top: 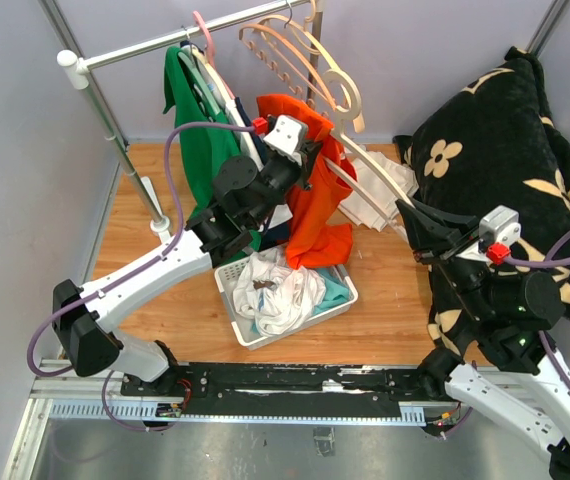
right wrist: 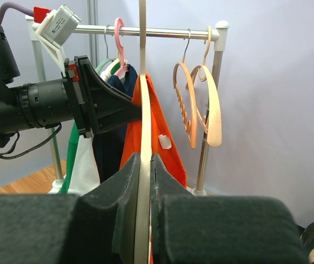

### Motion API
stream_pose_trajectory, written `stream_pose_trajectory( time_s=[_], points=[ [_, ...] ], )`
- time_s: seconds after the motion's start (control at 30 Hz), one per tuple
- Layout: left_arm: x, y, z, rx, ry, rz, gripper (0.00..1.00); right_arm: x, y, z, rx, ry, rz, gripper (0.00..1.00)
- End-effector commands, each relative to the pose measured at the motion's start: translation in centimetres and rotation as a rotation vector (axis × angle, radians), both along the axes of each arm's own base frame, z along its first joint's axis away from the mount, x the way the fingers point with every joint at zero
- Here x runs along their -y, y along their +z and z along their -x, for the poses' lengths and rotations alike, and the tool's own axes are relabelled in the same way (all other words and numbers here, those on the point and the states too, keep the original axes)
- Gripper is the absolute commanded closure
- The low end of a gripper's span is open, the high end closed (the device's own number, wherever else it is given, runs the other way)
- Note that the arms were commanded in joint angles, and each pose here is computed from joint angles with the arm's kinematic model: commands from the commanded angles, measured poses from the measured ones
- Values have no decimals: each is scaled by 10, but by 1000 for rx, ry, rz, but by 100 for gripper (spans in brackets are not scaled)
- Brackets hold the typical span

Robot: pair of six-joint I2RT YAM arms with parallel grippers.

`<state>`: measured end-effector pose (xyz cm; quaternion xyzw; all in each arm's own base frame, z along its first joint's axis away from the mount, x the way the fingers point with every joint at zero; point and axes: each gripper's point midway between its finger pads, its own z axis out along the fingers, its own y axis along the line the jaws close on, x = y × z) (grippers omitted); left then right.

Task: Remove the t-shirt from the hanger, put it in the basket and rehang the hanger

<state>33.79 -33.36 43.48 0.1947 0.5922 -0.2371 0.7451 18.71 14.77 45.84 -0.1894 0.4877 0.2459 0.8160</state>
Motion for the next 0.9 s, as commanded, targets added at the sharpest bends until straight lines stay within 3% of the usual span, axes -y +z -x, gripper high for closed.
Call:
stream_pose_trajectory(
  time_s=[0.0, 0.37, 0.63, 0.87],
  points=[
    [-14, 39, -1, 72, 63, 81, 100, 18, 25, 13, 91, -28, -55, 99],
    [-58, 72, -35, 107, 272, 56, 99, 43, 31, 41, 162, -51, -52, 99],
    [-73, 71, -73, 86, 317, 53, 99, 62, 38, 61, 205, -62, -56, 99],
    [-70, 63, -83, 67, 319, 41, 100, 72, 39, 68, 213, -80, -59, 99]
  ],
)
